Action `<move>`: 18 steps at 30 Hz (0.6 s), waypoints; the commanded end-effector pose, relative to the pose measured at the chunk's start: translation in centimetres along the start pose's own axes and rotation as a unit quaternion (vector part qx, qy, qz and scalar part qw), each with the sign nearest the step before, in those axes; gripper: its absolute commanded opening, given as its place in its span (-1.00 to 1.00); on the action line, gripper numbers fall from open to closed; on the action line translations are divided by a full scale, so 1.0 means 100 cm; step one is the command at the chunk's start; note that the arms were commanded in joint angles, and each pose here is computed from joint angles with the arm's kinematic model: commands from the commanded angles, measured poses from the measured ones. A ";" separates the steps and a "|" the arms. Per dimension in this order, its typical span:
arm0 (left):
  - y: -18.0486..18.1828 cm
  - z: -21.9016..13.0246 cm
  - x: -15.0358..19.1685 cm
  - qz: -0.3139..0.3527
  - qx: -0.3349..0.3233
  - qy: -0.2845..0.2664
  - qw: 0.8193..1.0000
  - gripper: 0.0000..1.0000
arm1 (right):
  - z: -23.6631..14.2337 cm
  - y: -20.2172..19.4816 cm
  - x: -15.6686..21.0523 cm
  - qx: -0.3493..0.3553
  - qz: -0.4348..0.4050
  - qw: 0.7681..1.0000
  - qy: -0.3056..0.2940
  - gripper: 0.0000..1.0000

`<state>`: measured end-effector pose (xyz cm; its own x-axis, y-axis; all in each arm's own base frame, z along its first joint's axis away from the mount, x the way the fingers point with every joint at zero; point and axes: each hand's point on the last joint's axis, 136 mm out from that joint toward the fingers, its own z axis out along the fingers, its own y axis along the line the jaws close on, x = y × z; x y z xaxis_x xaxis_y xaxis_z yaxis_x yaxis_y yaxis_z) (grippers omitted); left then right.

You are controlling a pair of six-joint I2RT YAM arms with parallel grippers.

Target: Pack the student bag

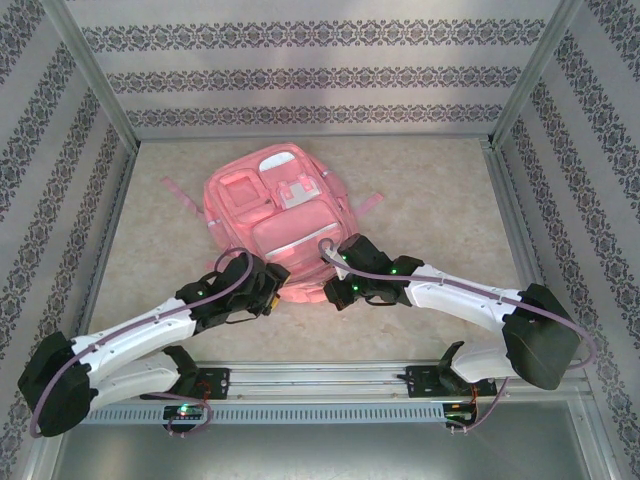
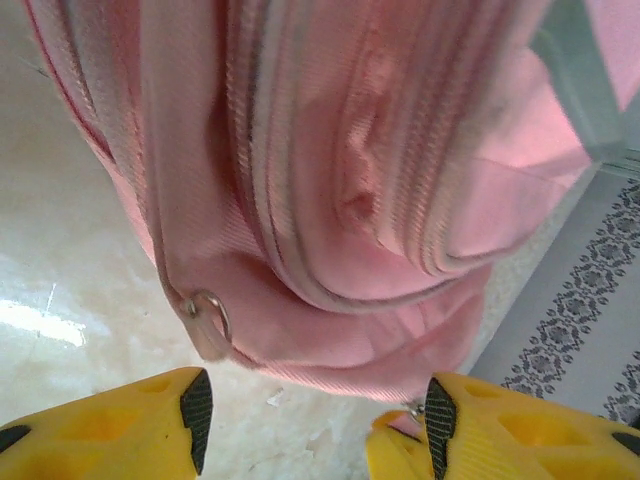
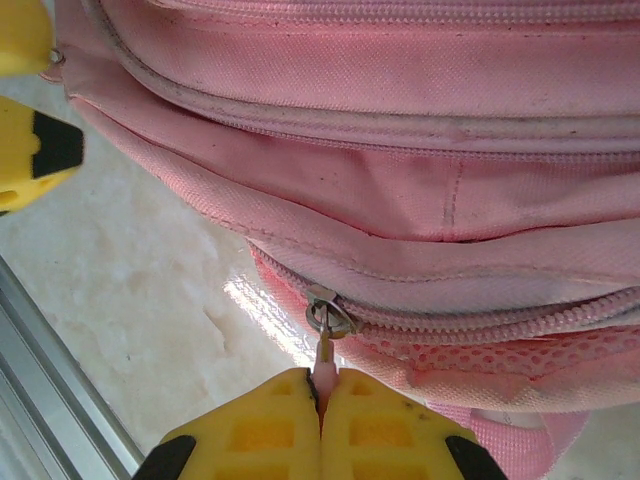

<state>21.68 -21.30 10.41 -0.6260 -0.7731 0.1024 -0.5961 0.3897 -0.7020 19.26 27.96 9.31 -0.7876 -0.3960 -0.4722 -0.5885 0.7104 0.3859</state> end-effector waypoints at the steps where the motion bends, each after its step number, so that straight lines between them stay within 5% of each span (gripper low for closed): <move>1: 0.000 0.009 0.004 -0.026 0.001 0.007 1.000 0.13 | -0.006 0.006 -0.007 -0.016 0.001 1.000 -0.021 -1.00; 8: -0.001 0.026 -0.013 -0.010 -0.006 -0.023 1.000 -0.25 | -0.007 0.007 -0.007 -0.016 0.000 1.000 -0.021 -1.00; 15: -0.008 0.011 -0.065 0.011 -0.004 -0.091 0.996 -0.94 | -0.006 0.004 -0.004 -0.001 -0.010 1.000 -0.004 -1.00; 18: 0.003 0.004 -0.077 -0.001 -0.012 -0.099 0.995 -1.00 | -0.005 0.000 -0.001 0.007 -0.014 1.000 0.006 -1.00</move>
<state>25.36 -18.92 9.28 -0.5827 -0.8096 0.0701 -0.6064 0.3758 -0.7008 19.49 28.22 9.67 -0.7779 -0.3927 -0.4906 -0.5978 0.7032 0.3849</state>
